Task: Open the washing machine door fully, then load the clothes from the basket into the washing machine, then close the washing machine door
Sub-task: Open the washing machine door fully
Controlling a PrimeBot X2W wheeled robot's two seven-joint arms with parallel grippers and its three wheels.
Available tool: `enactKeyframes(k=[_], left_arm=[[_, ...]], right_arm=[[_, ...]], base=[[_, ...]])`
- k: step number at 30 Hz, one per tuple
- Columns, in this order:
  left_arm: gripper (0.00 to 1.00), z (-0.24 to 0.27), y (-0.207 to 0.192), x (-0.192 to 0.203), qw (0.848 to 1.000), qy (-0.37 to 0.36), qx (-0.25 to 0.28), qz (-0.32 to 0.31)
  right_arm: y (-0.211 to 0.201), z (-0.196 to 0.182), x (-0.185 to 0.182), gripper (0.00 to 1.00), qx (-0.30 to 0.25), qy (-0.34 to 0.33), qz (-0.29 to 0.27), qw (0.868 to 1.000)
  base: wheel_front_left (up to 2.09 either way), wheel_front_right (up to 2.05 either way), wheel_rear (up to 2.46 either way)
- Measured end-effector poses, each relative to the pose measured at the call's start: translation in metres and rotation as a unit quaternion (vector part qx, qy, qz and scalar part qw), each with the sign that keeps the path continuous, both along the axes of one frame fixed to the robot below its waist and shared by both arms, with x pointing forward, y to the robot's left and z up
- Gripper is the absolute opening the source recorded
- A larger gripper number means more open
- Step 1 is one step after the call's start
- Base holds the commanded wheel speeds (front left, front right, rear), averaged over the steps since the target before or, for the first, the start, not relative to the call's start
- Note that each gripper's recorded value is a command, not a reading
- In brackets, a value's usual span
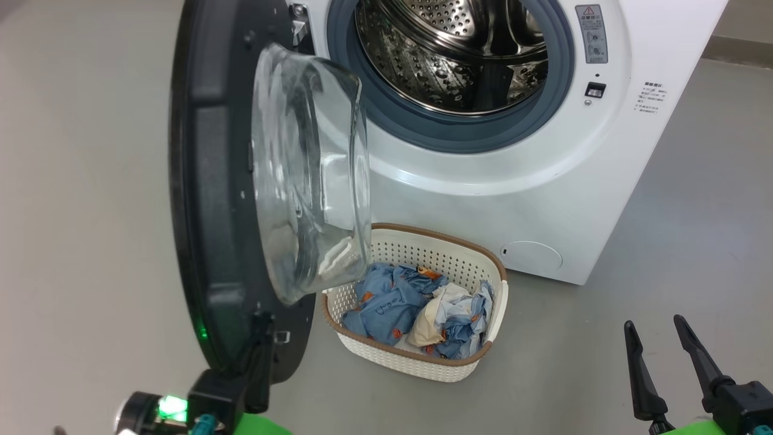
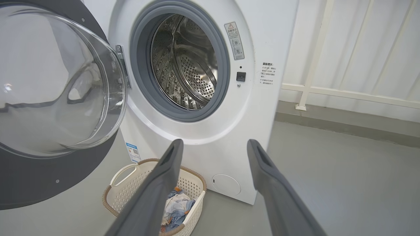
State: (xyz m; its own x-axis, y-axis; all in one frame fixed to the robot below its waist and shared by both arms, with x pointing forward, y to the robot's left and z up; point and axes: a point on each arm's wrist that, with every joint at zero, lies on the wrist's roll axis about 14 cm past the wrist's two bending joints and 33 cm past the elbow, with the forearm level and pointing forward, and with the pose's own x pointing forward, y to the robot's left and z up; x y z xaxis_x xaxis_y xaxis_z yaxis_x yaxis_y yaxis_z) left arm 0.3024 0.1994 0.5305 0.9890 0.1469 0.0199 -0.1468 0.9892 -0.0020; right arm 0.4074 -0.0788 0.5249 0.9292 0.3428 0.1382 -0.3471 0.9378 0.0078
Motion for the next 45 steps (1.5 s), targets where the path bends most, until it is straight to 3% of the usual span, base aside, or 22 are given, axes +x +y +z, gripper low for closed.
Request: enactKeyframes(k=[22, 45], left_arm=[[0.0, -0.003, 0.096, 0.017, 0.991, -0.013, 0.034, 0.127], [0.0, -0.012, 0.214, 0.039, 0.962, 0.013, 0.056, 0.266]], right_arm=[[-0.025, -0.014, 0.01, 1.0, -0.006, 0.015, -0.031, 0.999], [-0.041, -0.036, 0.05, 1.0, -0.019, 0.02, -0.043, 0.999]], base=[[0.0, 0.0, 0.0], [0.0, 0.0, 0.0]])
